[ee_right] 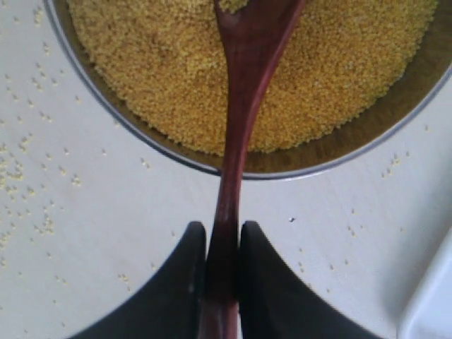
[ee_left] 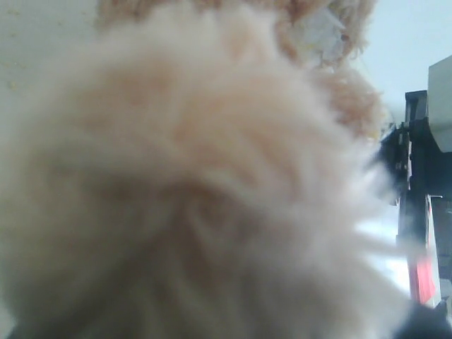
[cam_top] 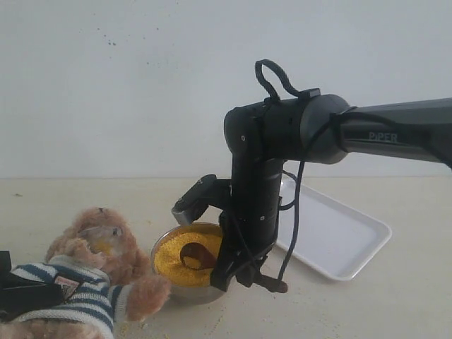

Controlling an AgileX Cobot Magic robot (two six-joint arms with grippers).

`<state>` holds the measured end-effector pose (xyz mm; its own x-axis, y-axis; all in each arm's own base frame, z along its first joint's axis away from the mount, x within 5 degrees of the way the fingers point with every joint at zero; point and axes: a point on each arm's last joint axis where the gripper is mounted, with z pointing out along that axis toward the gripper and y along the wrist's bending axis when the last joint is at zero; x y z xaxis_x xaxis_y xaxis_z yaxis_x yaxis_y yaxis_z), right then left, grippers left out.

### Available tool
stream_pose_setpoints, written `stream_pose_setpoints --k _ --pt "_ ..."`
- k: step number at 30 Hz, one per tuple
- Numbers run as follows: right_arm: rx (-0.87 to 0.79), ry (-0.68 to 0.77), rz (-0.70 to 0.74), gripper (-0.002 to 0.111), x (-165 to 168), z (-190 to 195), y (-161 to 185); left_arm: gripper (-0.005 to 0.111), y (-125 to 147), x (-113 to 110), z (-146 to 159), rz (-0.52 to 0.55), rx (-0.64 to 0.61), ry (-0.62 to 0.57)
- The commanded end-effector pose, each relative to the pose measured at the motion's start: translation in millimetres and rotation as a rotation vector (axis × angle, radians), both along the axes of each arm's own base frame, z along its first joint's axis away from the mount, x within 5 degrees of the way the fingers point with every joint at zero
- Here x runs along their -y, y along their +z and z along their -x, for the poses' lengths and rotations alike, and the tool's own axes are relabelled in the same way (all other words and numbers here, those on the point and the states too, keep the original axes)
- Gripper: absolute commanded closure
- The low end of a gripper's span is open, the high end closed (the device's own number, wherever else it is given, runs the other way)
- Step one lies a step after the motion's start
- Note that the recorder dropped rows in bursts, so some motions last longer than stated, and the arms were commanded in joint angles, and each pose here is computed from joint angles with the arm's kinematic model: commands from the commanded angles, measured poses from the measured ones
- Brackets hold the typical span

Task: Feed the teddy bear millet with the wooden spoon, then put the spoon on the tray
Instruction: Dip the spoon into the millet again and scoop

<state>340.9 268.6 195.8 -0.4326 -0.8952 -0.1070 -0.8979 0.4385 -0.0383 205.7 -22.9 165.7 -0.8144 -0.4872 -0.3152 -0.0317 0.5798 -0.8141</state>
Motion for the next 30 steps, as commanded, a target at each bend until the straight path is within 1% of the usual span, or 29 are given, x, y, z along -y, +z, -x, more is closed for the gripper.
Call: stream_pose_setpoints --k 1,10,17,24,30 --pt "0.028 -0.004 -0.02 0.109 3 -2 10 0.103 2 1 0 0.025 0.012 0.001" --pt "0.034 -0.009 0.006 0.109 5 -2 11 0.103 2 1 0 0.015 0.022 -0.007" --pt "0.053 -0.026 -0.017 0.109 6 -1 20 0.103 2 1 0 0.015 0.022 -0.007" --pt "-0.012 -0.026 0.035 0.109 11 6 20 0.103 2 1 -1 0.011 0.028 -0.009" --pt "-0.016 -0.031 0.038 0.109 11 6 20 0.103 1 1 0 0.006 0.028 -0.016"
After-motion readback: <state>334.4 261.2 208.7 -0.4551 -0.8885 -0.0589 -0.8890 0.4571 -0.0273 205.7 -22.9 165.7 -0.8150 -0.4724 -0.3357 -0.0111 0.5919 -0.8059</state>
